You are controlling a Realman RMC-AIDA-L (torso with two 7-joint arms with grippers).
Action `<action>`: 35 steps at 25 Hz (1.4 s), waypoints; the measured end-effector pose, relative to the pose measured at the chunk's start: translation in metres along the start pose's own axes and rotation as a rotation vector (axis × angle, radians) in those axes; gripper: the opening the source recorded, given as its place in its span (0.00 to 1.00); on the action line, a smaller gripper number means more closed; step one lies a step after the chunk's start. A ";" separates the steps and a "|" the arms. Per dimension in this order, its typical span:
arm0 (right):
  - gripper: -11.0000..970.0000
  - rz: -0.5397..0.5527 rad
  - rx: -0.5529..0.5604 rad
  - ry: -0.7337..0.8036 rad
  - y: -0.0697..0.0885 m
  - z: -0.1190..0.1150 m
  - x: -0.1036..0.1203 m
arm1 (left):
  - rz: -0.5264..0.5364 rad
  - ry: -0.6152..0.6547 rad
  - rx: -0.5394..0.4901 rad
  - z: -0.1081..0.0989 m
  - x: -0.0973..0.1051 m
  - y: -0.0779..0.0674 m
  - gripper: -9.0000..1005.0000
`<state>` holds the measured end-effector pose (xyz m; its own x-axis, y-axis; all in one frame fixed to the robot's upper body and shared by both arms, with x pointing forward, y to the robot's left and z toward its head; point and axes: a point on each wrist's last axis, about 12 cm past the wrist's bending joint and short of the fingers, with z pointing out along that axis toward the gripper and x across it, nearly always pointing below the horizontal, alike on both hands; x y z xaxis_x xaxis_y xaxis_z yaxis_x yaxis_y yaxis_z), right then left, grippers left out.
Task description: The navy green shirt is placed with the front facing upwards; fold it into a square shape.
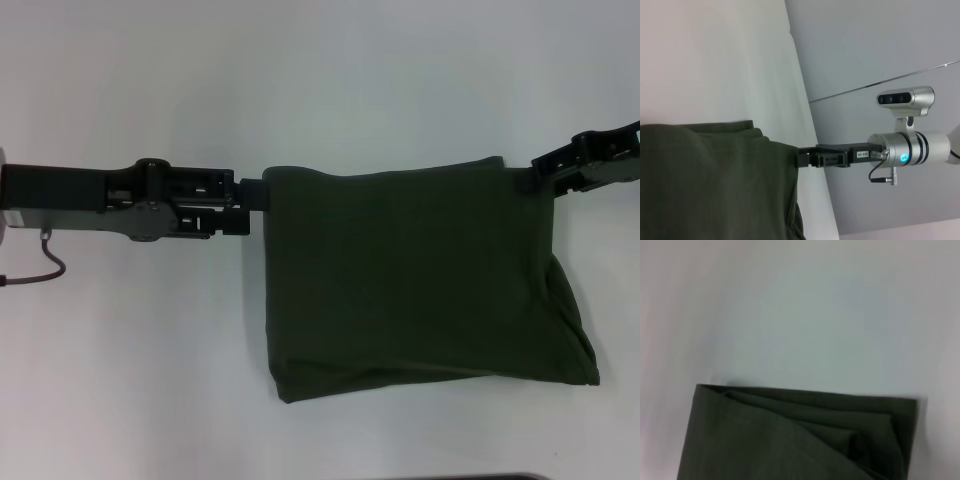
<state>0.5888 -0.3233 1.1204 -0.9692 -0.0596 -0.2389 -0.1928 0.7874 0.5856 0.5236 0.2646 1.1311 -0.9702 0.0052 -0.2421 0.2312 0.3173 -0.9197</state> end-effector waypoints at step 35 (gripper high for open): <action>0.05 0.009 0.002 -0.045 0.006 -0.008 -0.015 | 0.001 -0.008 0.005 0.000 0.000 0.000 0.70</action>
<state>0.6009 -0.3224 1.1335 -0.9630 -0.0254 -0.2683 -0.1841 0.7891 0.5860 0.5237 0.2646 1.1309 -0.9696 -0.0018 -0.2449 0.2320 0.3129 -0.9210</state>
